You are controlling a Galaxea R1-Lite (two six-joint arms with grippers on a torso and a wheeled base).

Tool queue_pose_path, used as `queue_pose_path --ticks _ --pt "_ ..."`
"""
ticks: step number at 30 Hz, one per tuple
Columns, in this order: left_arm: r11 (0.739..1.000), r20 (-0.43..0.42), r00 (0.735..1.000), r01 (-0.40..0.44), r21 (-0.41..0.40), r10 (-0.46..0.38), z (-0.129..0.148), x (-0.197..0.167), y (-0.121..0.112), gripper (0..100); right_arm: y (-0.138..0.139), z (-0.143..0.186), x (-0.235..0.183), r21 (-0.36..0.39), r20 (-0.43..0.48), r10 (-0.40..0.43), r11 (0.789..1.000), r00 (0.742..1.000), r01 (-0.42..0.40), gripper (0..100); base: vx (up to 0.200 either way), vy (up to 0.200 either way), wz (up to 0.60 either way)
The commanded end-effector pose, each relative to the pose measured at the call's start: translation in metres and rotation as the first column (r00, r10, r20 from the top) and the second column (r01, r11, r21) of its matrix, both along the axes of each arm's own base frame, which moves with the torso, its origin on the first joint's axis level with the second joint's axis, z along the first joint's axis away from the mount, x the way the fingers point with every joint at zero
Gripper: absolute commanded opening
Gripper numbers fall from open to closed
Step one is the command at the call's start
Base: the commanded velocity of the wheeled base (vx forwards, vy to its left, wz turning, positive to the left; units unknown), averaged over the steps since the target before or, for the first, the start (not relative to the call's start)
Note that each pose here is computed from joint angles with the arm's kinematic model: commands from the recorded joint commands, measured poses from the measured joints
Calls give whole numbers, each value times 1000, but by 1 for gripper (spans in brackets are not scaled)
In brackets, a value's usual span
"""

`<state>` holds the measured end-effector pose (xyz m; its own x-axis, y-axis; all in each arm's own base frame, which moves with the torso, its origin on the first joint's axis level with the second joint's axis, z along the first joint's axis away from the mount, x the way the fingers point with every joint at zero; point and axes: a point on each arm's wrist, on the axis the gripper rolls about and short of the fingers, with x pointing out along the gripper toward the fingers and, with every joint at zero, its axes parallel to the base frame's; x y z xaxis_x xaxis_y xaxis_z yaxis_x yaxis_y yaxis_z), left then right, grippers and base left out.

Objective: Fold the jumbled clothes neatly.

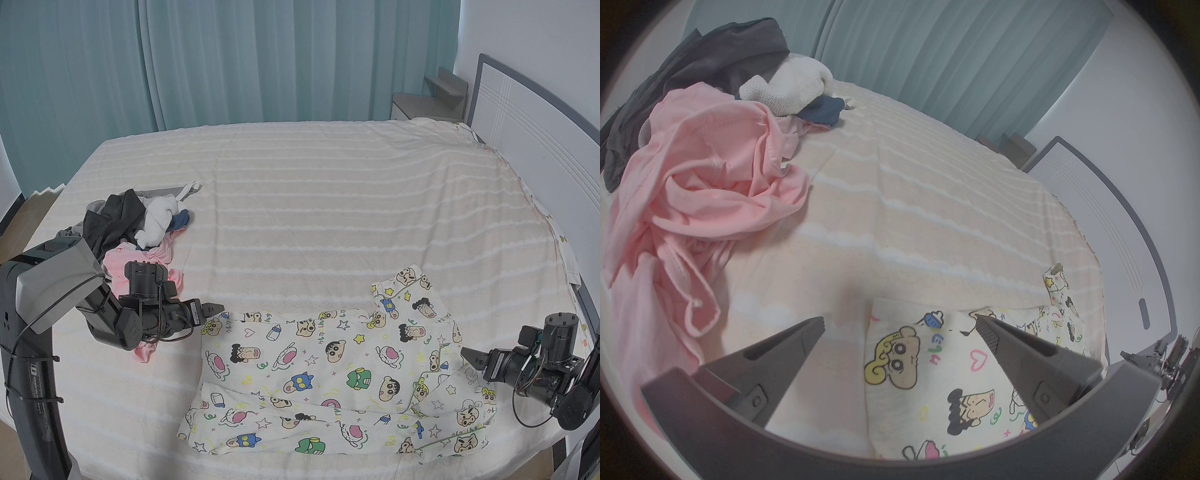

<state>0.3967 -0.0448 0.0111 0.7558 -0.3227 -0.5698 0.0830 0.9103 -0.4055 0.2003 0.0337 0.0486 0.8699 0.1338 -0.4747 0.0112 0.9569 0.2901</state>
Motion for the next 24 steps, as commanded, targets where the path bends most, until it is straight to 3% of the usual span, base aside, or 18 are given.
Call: queue_pose_path --ticks 1,15,24 --pt "1000 8 1000 1 -4 -1 -9 1 -1 100 -1 -1 -4 -3 -14 -1 1000 1000 1 100 0 0 0" --pt "999 9 999 33 -16 -33 -33 5 -17 100 3 -1 -5 36 -19 -5 999 1000 6 100 0 0 0" --pt "995 40 999 0 -96 3 -37 11 -25 100 6 1 -6 34 -8 15 999 1000 -15 100 0 0 0"
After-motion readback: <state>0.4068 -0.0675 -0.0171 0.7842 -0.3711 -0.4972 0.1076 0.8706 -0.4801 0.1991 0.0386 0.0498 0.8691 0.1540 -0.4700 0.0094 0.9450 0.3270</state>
